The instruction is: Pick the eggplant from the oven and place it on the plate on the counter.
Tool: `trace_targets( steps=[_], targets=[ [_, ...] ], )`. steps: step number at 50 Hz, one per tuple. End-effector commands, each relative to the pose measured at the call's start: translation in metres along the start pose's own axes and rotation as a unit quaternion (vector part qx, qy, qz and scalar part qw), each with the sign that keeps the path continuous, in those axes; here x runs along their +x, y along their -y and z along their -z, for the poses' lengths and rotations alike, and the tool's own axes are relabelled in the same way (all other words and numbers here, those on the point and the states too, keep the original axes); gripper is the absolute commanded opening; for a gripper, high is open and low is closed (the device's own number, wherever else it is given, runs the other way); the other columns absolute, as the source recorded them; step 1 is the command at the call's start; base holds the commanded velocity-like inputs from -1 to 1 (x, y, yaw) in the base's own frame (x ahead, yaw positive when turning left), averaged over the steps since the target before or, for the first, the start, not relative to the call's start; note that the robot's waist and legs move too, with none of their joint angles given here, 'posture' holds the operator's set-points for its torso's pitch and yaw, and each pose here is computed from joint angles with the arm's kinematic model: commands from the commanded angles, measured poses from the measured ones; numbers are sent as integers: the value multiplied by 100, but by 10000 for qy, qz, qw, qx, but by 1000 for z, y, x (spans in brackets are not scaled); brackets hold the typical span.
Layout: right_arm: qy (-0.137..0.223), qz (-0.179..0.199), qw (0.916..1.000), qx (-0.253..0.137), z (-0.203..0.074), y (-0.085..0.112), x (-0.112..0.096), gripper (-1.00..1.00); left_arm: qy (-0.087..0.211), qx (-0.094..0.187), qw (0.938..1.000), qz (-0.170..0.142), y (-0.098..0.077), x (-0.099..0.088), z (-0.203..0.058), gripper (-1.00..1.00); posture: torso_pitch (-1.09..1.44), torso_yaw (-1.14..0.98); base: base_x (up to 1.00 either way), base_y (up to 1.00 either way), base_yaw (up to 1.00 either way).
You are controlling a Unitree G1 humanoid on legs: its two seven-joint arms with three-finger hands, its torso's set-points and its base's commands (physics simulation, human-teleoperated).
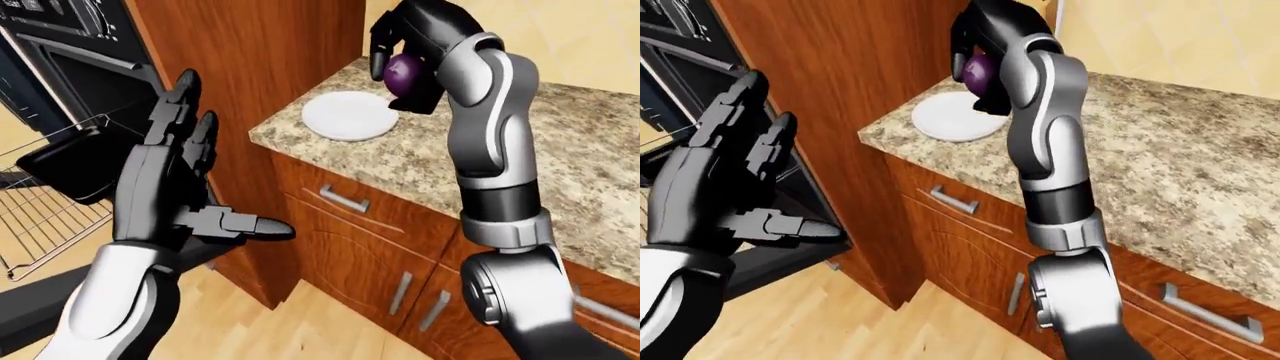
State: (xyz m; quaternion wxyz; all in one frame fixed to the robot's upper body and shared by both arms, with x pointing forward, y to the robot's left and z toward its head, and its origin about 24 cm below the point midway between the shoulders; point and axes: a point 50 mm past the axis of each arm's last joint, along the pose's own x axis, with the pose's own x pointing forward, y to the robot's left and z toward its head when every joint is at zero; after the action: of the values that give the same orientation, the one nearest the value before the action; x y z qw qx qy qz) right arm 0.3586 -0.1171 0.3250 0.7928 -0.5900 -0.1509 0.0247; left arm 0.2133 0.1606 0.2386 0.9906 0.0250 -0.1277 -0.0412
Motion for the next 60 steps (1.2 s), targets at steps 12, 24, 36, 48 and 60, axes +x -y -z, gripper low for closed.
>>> trace_targets(
  steps=[12,24,36,48,60],
  targets=[
    [-33,435,9990,20,2,19,-3,-100,388,26,9992,58,1,0,-7,100,0,0,11,0,0],
    [-6,439,9990,46,0,18,-3,-100,402,31,9992,59,1,-1,-9,100,0,0,0,0,0],
    [33,458,9989,56,-4,19,-2,-100,400,32,9992,54,1,-1,-9,100,0,0,0,0,0],
    [37,532,9985,122,-10,15,4,-100,397,28,9992,85,2,-2,-8,100,0,0,26,0,0],
    [10,553,9984,129,-6,17,2,-100,386,50,9992,117,4,-1,-8,100,0,0,51,0,0]
  ],
)
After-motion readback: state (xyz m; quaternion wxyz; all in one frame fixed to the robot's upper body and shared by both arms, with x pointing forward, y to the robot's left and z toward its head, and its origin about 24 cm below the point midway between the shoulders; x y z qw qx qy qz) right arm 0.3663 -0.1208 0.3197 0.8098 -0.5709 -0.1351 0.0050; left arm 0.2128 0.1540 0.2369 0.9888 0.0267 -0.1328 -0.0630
